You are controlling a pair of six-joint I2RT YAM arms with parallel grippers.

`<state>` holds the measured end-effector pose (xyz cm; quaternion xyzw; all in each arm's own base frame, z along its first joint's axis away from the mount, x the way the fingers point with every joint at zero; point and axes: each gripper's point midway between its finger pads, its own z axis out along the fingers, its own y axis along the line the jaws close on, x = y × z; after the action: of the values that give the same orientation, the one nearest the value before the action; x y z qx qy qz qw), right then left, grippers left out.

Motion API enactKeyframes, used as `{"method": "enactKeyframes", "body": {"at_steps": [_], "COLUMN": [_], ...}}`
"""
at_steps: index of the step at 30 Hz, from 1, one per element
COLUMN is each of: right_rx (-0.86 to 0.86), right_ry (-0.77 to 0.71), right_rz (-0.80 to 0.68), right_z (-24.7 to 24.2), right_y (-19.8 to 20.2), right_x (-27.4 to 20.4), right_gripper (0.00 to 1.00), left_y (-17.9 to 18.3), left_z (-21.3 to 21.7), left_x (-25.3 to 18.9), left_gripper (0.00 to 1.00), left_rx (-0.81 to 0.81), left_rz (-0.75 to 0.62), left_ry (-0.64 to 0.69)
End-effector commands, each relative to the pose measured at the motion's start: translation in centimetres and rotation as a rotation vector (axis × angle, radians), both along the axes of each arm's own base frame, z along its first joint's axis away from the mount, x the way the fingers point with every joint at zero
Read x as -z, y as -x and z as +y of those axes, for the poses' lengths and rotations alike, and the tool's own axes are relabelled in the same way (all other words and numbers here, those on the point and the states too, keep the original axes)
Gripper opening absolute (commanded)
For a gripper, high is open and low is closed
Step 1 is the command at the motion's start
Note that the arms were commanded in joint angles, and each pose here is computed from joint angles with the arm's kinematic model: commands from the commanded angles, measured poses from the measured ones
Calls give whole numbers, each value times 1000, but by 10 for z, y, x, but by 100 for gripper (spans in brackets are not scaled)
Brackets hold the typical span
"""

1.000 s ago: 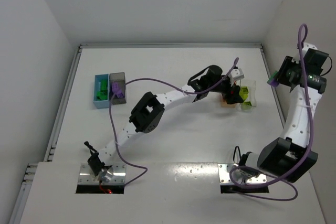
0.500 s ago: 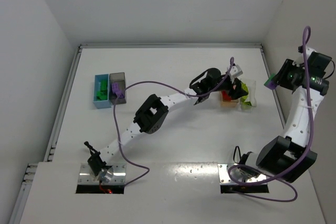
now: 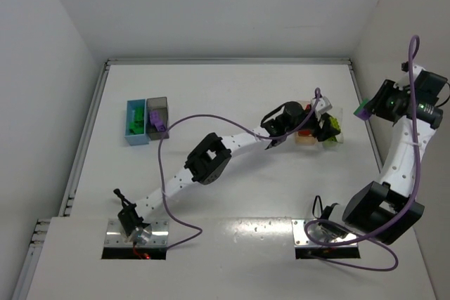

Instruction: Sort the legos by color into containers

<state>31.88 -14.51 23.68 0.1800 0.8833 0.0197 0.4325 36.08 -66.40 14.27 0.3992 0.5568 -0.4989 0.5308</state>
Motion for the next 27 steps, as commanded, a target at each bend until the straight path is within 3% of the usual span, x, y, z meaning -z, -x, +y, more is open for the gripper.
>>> {"method": "enactKeyframes", "body": {"at_steps": [1,7,11,16,20,25,26,27], "right_rx": [-6,-6,-13,-27,-27,-53,-47,-68], "right_ry": [-9,-9,-14,-23,-29,-42,-49,-49], "right_rz": [-39,-39,-42,-49,-41,-61,-61,-74], "right_z": [2,2,4,7,8,12,13,17], "right_y": [1,1,0,-1,1,-2,-2,-6], "right_x": [-12,-12,-12,-13,-12,-14,-15,-17], "right_gripper": [2,2,2,2,2,2,2,2], "left_y": [2,-9,-18,-20,-22,-28,-39,-54], "left_z": [-8,-7,-5,-4,-4,11,25,38], "left_x": [-37,-35,-38,-35,-44,-89,-118,-116], "left_gripper": [50,59,79,92,95,99,99,99], "left_rx": [-19,-75,-120,-134,-143,-189,-225,-259], "left_rz": [-71,-89,-109,-113,-121,-131,-141,-116], "left_ry": [97,96,101,89,106,132,153,133]}}
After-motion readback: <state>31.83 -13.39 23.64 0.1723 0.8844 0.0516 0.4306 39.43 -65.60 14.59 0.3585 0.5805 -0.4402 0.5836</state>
